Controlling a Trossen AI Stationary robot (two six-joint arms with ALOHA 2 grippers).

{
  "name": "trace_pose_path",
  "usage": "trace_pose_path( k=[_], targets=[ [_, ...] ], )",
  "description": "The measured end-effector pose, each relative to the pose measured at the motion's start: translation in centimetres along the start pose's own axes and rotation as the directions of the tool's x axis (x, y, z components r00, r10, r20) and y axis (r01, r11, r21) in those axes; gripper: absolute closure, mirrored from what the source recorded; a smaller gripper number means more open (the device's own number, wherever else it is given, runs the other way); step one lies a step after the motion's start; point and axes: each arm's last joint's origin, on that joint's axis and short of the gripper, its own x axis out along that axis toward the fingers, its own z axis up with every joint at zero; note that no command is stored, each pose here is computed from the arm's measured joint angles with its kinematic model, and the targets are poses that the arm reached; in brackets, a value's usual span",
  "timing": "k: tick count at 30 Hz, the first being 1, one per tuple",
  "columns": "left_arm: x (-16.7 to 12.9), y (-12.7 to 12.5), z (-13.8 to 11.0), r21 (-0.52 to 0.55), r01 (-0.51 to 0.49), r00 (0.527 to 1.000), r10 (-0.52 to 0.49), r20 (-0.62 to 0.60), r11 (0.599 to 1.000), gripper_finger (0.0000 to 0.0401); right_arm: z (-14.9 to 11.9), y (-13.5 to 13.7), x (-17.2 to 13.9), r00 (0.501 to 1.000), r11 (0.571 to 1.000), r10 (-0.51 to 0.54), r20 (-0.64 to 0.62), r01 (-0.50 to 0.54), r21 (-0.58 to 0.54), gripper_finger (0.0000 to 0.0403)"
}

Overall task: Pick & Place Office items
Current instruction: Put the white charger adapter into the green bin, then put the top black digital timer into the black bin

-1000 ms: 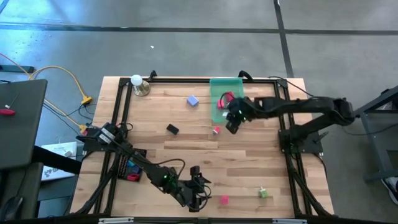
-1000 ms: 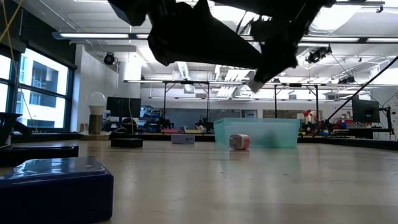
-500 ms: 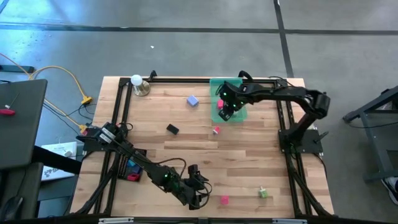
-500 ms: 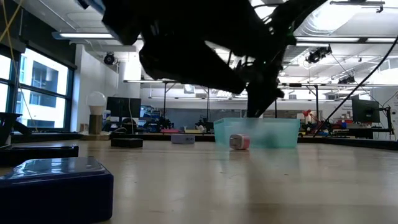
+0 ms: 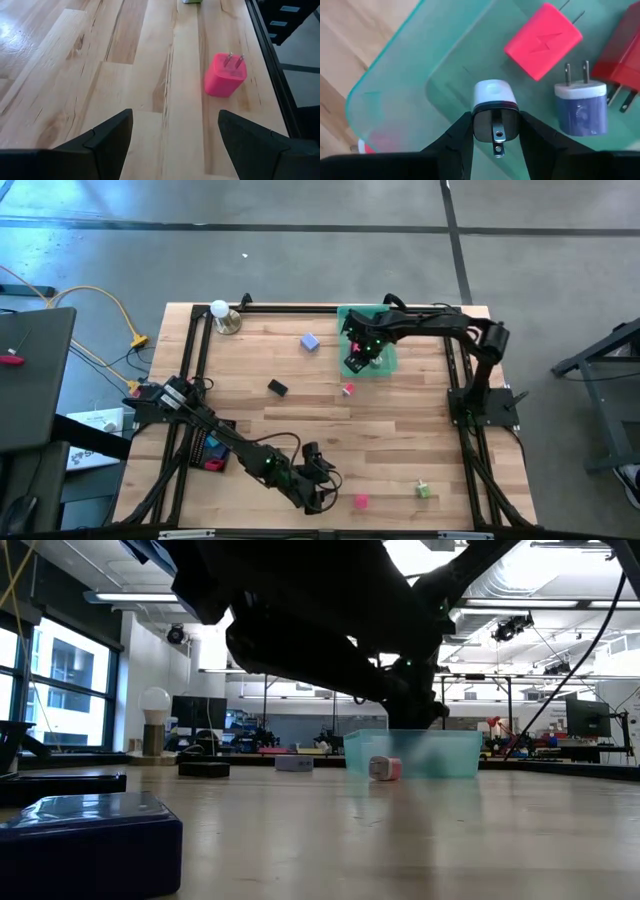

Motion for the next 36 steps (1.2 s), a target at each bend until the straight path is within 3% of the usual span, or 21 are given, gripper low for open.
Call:
trace_pose_path(
  k=[6,10,15,25,31,36],
  targets=[
    [0.0,0.0,-0.1,0.003,-0.003,1.0,0.003,-0.005,1.0,0.0115,-0.1,0.2,0.2,1.0,0.999,0.009,-0.006,-0.009,0.039,0.0211],
    [0.0,0.0,-0.1,0.008,-0.006,1.0,0.006,-0.013,1.0,0.0115,-0.1,0.2,0.2,1.0,0.999,0.019,-0.009,-0.018,0.04,0.0188],
    [0.0,0.1,-0.2,0.012,-0.009,1.0,0.009,-0.018,1.0,0.0115,0.0,0.3,-0.3,1.0,0.999,0.024,0.007,-0.024,0.033,0.0183],
    [0.2,0.6,-0.2,0.02,-0.027,0.999,0.028,-0.033,0.999,0.0115,-0.7,1.4,-5.8,0.984,0.996,0.09,0.156,-0.09,-0.006,0.02],
    [0.4,1.1,0.0,0.055,-0.045,0.998,0.047,-0.039,0.998,0.0115,-3.1,3.6,-9.0,0.977,0.99,0.138,0.165,-0.13,-0.063,0.0212],
    [0.5,1.2,-0.1,0.164,-0.045,0.997,0.054,-0.048,0.985,0.0115,-6.2,6.0,-10.5,0.983,0.982,0.157,0.098,-0.145,-0.125,0.0218]
  ],
)
